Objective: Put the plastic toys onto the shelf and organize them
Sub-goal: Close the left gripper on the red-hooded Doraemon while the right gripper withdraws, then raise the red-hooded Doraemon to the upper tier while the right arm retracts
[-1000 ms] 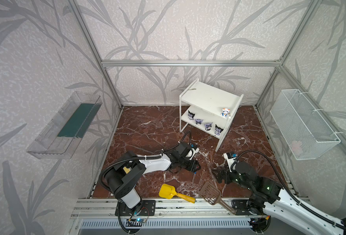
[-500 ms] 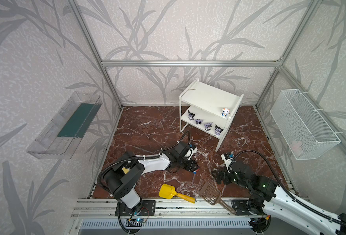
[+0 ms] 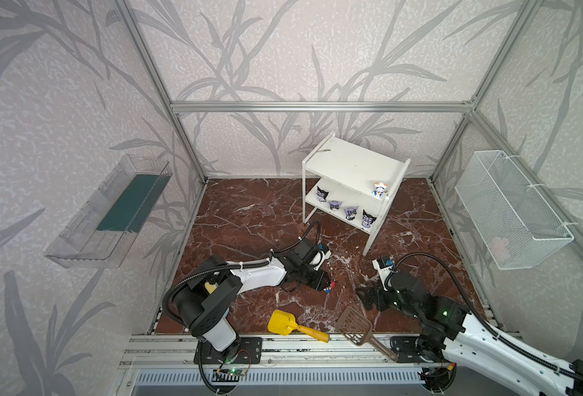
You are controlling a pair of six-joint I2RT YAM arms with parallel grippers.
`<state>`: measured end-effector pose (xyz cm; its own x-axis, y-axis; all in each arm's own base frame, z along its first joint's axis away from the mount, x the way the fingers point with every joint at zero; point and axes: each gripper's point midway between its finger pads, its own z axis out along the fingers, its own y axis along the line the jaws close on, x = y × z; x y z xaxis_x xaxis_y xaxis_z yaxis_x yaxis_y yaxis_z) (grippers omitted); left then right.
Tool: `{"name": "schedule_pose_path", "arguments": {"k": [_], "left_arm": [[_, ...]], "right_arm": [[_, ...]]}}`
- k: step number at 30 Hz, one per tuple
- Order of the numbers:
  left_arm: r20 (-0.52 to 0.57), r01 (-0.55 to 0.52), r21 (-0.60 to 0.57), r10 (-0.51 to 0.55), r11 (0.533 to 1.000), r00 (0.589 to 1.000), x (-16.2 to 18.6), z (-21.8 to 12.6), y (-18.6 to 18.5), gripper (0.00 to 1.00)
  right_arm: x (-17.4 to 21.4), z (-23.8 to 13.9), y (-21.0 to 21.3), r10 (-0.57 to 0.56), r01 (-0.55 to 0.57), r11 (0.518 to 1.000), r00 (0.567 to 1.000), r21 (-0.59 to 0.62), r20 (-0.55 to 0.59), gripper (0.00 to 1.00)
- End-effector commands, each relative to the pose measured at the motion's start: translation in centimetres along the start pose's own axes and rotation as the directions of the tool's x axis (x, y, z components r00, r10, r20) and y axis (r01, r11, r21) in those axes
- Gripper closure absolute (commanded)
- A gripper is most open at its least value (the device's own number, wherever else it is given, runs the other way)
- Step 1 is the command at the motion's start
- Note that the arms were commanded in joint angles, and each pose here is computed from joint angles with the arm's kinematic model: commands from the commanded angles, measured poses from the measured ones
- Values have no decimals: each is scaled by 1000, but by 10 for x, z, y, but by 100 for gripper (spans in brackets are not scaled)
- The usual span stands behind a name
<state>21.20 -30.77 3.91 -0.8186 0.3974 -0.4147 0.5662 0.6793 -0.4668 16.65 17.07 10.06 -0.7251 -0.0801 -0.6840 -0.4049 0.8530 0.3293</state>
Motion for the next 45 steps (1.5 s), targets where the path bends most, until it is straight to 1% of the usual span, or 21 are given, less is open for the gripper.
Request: {"name": "schedule_pose_path", "arguments": {"k": [1, 22, 33, 37, 45], "left_arm": [[3, -27, -13, 27, 1000, 1000, -6, 3, -4, 53], [-40, -61, -36, 60, 997, 997, -4, 26, -17, 56], [-61, -62, -31, 60, 998, 996, -4, 32, -20, 66], [-56, -64, -27, 62, 998, 997, -7, 30, -23, 71], [24, -106, -17, 106, 994, 994, -25, 6, -36, 75]], "right_arm": [[-5, -2, 4, -5, 5, 1000, 1000, -17, 19, 2], [0, -6, -1, 8, -8, 1000, 1000, -14, 30, 2], [3, -8, -5, 10, -10, 1000, 999, -6, 34, 2], [4, -8, -5, 10, -10, 1000, 999, -6, 34, 2], [3, -9, -5, 10, -10, 1000, 999, -9, 42, 2]]}}
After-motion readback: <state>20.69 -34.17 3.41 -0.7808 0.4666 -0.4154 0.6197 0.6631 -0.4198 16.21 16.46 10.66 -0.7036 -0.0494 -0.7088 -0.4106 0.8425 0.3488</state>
